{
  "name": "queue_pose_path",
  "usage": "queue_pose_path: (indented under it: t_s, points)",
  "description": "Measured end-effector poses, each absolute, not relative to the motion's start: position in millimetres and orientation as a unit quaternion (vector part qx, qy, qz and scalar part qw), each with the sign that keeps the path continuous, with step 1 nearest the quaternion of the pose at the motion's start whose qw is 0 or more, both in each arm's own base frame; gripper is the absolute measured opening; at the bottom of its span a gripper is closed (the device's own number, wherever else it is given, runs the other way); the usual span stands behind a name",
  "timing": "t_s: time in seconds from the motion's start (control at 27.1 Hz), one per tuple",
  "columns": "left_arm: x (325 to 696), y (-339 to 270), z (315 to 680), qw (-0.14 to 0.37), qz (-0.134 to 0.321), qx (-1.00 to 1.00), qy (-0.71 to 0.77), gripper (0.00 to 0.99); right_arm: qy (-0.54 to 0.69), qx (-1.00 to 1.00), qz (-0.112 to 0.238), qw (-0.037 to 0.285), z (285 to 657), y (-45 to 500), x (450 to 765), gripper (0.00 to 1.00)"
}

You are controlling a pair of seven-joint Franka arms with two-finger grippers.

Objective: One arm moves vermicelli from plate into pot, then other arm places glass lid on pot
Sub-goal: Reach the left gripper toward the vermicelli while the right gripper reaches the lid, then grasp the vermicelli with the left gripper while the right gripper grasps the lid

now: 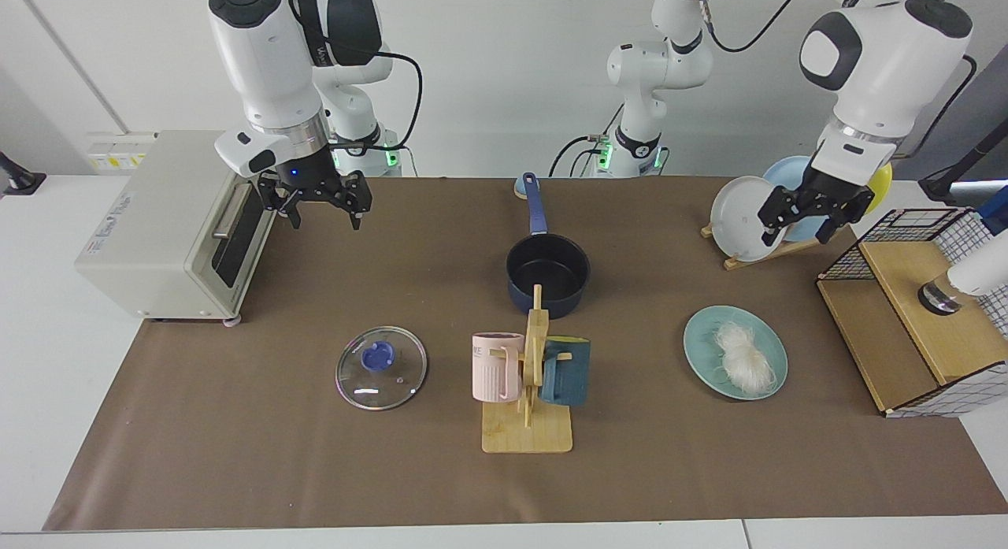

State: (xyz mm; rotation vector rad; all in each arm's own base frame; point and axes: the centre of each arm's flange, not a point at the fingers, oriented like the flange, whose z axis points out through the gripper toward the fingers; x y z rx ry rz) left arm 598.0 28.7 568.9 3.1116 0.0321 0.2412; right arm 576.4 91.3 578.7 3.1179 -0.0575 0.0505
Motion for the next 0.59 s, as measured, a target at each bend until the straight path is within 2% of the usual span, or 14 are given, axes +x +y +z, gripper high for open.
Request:
queue_pose_path:
  t_s: [0.3, 0.59]
  points:
    - [636.3, 38.9, 512.2, 0.016, 0.091, 0.995, 0.036, 0.991, -0.018, 1.0, 0.013, 0.014, 572.7, 91.1, 586.6, 0.99]
    - [662.1, 54.0, 471.6, 0.029, 0.103, 0.992, 0.065, 0.991, -0.011, 1.0, 0.001, 0.012, 534.7, 100.6, 630.5, 0.98]
